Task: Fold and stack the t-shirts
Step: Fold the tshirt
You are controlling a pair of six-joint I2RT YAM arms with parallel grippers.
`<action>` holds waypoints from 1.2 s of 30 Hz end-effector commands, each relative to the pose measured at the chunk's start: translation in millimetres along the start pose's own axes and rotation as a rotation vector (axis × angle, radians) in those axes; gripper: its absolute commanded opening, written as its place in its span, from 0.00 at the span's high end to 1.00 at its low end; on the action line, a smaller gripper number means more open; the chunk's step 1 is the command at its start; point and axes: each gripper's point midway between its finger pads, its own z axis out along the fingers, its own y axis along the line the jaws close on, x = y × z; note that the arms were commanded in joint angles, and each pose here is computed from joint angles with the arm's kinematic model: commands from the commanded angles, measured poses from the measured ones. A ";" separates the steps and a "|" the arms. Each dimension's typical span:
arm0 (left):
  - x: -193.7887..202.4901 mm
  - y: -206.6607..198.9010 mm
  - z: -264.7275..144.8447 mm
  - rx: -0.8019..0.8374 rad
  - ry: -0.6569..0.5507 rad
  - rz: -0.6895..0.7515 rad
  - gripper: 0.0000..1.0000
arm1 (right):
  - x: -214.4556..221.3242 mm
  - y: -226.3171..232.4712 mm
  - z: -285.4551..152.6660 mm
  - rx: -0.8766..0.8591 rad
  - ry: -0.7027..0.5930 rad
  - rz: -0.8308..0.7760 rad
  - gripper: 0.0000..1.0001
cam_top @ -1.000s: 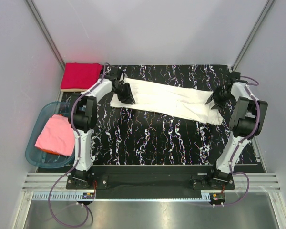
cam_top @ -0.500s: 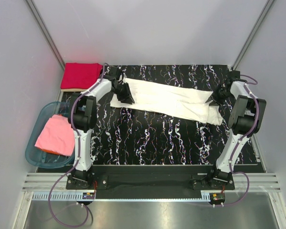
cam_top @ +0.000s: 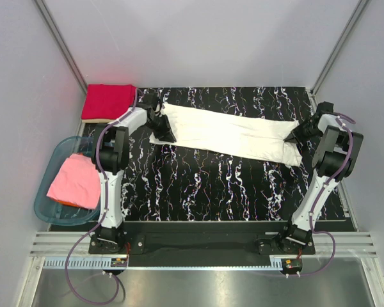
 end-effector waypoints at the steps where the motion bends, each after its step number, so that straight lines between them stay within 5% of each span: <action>1: -2.9 16.7 -1.3 -0.053 -0.022 0.017 0.77 | -14.9 18.8 -5.2 -0.067 -0.042 0.002 0.91; 15: -10.8 -4.4 -40.2 -0.034 -0.095 0.097 0.74 | 3.4 17.6 -54.1 -0.080 -0.031 -0.091 0.52; 21: -7.7 -37.6 -40.6 0.064 -0.076 0.128 0.74 | 17.8 13.0 -49.1 -0.105 0.018 -0.151 0.56; 27: 7.0 -113.6 -29.3 0.274 -0.049 0.173 0.72 | 26.8 9.8 -56.1 -0.095 0.019 -0.125 0.64; 36: 57.8 -207.5 18.8 0.507 0.008 0.194 0.60 | 71.5 -11.3 -78.7 -0.049 0.047 -0.059 0.50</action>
